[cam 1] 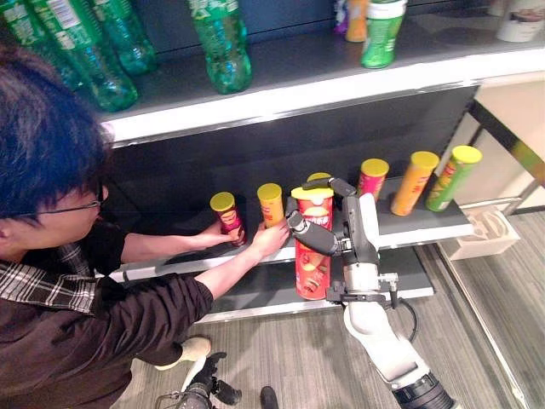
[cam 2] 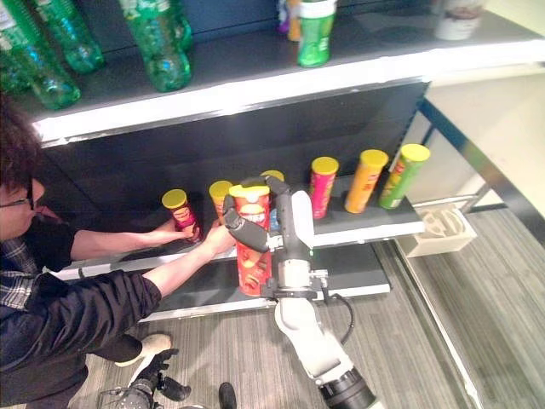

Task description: Put the goods on the table back onto the shelves and tidy them up.

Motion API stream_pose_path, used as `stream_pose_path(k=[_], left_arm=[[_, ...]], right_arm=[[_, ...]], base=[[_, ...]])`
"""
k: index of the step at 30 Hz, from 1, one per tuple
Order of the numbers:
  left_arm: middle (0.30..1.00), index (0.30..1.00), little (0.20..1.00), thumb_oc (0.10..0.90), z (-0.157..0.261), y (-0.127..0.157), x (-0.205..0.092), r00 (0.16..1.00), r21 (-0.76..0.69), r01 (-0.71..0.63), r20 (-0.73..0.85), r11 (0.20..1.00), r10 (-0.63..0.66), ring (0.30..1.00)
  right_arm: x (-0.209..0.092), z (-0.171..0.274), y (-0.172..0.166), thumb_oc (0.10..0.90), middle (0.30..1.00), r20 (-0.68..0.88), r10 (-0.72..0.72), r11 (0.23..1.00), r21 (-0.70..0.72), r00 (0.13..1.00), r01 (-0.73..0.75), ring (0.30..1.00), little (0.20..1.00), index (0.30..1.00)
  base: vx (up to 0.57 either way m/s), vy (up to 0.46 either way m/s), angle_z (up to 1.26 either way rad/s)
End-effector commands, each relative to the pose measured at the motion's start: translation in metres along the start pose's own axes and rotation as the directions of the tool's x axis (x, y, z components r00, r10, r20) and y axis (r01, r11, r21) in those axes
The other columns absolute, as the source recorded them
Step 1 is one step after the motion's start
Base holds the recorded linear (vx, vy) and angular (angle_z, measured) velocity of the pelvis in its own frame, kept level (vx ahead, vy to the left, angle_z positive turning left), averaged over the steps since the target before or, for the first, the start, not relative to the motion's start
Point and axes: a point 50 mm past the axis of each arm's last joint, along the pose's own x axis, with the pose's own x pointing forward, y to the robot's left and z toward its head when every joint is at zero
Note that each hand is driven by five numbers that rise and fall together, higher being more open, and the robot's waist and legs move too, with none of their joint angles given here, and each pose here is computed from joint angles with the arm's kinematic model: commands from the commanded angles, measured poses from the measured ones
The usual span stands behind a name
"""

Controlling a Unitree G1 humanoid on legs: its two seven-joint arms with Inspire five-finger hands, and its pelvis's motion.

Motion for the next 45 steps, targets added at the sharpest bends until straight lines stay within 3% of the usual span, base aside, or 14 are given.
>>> stream_pose_path(k=[1,4,7,17,18,24,32,35,39,45], left_arm=[[0.9,0.9,0.9,0.8,-0.003,0.01,0.002,1.0,0.019,-0.026,-0.004,0.999,0.026,0.9],[0.9,0.9,0.9,0.8,-0.011,0.01,0.0,0.999,0.021,-0.021,-0.04,1.0,0.022,0.9],[0.9,0.9,0.9,0.8,-0.02,0.011,-0.002,0.997,0.015,-0.019,-0.075,1.0,0.02,0.9],[0.9,0.9,0.9,0.8,-0.025,0.011,-0.004,0.997,0.045,0.02,-0.074,0.999,-0.017,0.9],[0.9,0.9,0.9,0.8,-0.066,0.021,-0.018,0.97,-0.305,-0.089,-0.242,0.948,0.014,0.9],[0.9,0.9,0.9,0.8,-0.092,-0.007,-0.035,0.934,-0.352,-0.058,-0.349,0.934,-0.073,0.9],[0.9,0.9,0.9,0.8,-0.086,-0.006,-0.032,0.944,-0.269,-0.026,-0.323,0.963,-0.065,0.9],[0.9,0.9,0.9,0.8,-0.076,-0.001,-0.026,0.957,-0.251,-0.034,-0.287,0.967,-0.041,0.9],[0.9,0.9,0.9,0.8,-0.059,0.008,-0.017,0.972,-0.232,-0.07,-0.236,0.97,0.014,0.9],[0.9,0.9,0.9,0.8,-0.06,0.001,-0.018,0.966,-0.22,-0.082,-0.259,0.972,0.023,0.9]], right_arm=[[0.012,0.032,-0.009,0.4,0.3,0.157,0.003,0.993,0.113,0.988,-0.021,0.3,0.3,0.3],[0.005,0.021,-0.009,0.4,0.3,0.083,0.037,0.982,0.18,0.996,-0.051,0.3,0.3,0.3],[0.0,0.03,-0.017,0.4,0.3,0.13,0.052,0.963,0.257,0.99,-0.084,0.3,0.3,0.3],[-0.007,0.027,-0.049,0.4,0.3,0.147,0.013,0.976,0.215,0.989,-0.044,0.3,0.3,0.3],[-0.092,-0.073,-0.121,0.4,0.3,-0.401,-0.225,0.935,0.168,0.888,0.313,0.3,0.3,0.3],[-0.096,-0.08,-0.113,0.4,0.3,-0.449,-0.2,0.915,0.232,0.871,0.331,0.3,0.3,0.3],[-0.116,-0.097,-0.096,0.4,0.3,-0.592,-0.166,0.905,0.226,0.789,0.361,0.3,0.3,0.3],[-0.113,-0.097,-0.097,0.4,0.3,-0.596,-0.204,0.917,0.161,0.777,0.364,0.3,0.3,0.3],[-0.092,-0.073,-0.112,0.4,0.3,-0.444,-0.321,0.922,0.057,0.837,0.383,0.3,0.3,0.3],[-0.082,-0.057,-0.119,0.4,0.3,-0.326,-0.353,0.933,-0.046,0.877,0.358,0.3,0.3,0.3]], base=[[0.05,-0.023,-0.13],[0.05,-0.03,-0.08],[0.04,-0.042,-0.04],[0.03,-0.065,0.01],[0.0,-0.037,0.09],[0.01,-0.044,0.02],[0.03,-0.04,-0.14],[-0.04,-0.042,-0.03],[-0.08,0.008,0.13],[0.11,0.239,0.18]])
